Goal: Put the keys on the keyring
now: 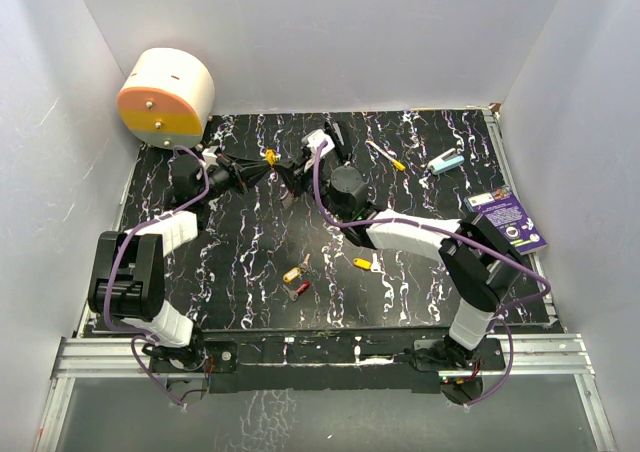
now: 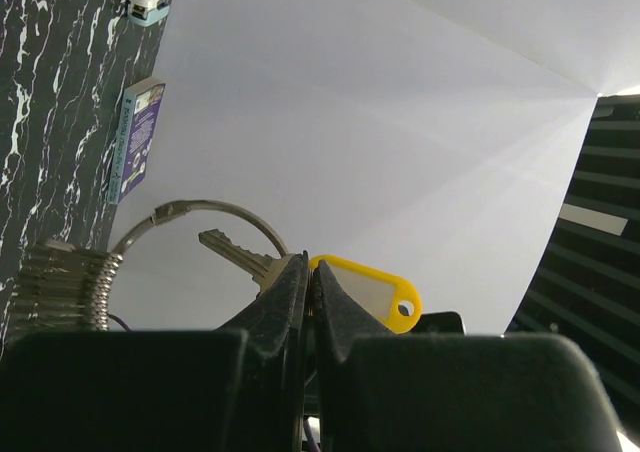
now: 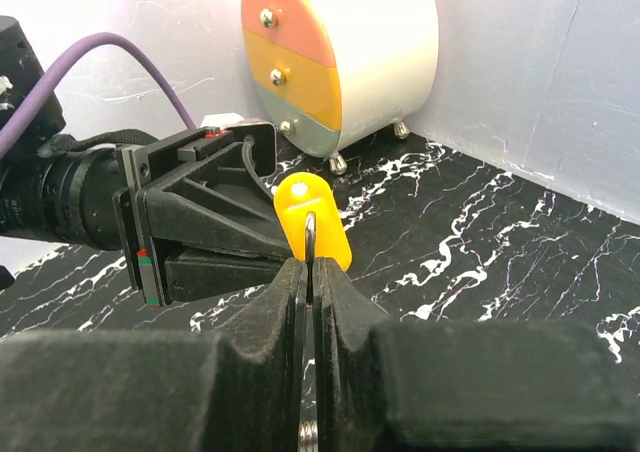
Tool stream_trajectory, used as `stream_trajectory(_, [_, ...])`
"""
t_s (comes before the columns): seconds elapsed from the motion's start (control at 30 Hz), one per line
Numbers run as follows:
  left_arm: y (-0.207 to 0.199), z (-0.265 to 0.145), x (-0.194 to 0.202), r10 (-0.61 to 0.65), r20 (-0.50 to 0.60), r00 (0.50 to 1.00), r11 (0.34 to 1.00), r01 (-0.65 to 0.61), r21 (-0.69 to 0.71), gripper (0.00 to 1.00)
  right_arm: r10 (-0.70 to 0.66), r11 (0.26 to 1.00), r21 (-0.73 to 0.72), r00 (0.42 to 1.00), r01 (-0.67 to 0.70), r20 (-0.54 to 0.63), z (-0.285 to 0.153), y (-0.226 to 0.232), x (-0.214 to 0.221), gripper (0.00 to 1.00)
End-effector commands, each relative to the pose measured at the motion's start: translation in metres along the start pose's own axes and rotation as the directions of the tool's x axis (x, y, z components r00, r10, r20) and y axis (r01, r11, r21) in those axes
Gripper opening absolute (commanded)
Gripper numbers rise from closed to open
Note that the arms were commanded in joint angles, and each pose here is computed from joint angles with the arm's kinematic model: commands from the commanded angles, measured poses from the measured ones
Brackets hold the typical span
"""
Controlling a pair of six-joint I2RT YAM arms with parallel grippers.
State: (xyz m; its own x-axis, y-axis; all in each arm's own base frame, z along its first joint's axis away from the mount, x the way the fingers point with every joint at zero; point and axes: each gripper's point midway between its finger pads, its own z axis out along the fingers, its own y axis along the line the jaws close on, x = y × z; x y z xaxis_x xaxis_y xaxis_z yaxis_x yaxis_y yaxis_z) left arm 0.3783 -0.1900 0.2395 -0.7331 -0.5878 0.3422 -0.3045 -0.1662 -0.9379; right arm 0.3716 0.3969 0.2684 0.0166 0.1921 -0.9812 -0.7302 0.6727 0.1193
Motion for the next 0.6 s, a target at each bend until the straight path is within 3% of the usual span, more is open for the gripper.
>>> stream_trajectory(0.0, [-0.021, -0.005, 0.017, 0.072, -0.025, 0.997, 0.996, -0.07, 0.047, 0.0, 0.006, 1.0, -0.023, 0.992, -0.003, 0.128, 0.012, 0.006, -0.04, 0.08])
stream_trajectory(0.57, [-0.032, -0.004, 0.02, 0.091, -0.031, 0.995, 0.992, -0.088, 0.089, 0.0, 0.021, 0.999, -0.029, 0.998, -0.02, 0.051, 0.014, 0.007, -0.008, 0.08])
